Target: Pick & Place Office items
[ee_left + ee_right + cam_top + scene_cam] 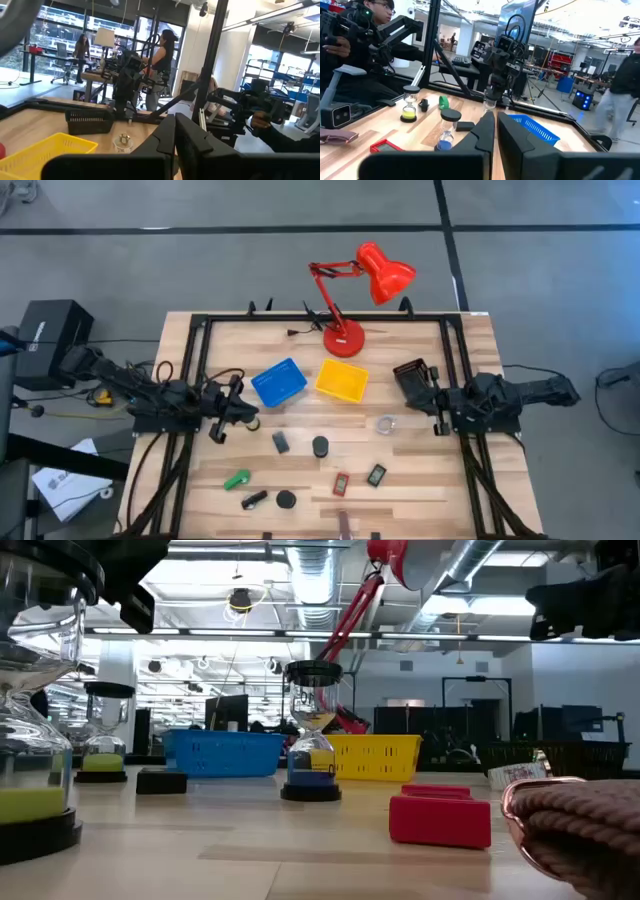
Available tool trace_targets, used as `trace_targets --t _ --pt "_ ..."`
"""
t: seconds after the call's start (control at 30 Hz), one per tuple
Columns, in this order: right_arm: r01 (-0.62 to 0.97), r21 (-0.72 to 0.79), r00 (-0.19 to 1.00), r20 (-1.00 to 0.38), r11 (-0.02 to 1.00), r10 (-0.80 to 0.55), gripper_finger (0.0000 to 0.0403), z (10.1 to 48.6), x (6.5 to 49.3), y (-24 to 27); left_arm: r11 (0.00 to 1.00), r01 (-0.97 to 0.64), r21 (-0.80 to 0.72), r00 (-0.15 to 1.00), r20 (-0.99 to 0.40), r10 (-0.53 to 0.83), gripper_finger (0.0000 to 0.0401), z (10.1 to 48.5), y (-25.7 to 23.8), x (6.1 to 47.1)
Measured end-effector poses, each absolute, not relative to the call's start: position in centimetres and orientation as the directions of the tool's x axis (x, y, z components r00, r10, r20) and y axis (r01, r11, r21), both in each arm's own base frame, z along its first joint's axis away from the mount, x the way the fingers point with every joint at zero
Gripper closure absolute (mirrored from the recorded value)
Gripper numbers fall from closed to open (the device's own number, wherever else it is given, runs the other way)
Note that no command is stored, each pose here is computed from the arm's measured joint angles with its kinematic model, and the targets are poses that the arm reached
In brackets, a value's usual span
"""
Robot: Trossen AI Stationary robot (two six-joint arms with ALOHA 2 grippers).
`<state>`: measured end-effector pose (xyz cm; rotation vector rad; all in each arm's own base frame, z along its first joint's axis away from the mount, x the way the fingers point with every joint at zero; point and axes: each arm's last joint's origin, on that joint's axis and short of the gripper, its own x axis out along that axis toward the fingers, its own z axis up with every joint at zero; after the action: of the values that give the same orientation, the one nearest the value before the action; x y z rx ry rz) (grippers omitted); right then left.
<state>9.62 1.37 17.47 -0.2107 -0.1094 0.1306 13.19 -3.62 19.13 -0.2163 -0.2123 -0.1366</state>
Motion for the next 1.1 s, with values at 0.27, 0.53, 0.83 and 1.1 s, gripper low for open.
trace_targets --t 0.27,0.53,0.83,1.1 --pt "-0.107 -0.224 0.983 0.121 0.969 0.136 0.039 17.7 9.6 1.4 0.986 0.132 -0.101 0.963 0.248 -0.104 0.0399 19.4 -3.6 13.1" --pt "-0.077 -0.279 0.977 0.171 0.957 0.128 0.0391 18.2 9.5 1.3 0.993 0.112 -0.033 0.96 0.26 -0.1 0.0399 19.5 -3.6 13.1" --pt "-0.077 -0.279 0.977 0.17 0.957 0.128 0.0391 18.2 9.5 1.3 0.998 -0.032 -0.063 0.966 0.253 0.047 0.0399 19.5 -3.1 13.1" --pt "-0.076 -0.281 0.978 0.166 0.957 0.127 0.0391 18.2 9.5 1.3 0.995 -0.091 -0.046 0.954 0.282 0.101 0.036 21.3 -3.2 13.7"
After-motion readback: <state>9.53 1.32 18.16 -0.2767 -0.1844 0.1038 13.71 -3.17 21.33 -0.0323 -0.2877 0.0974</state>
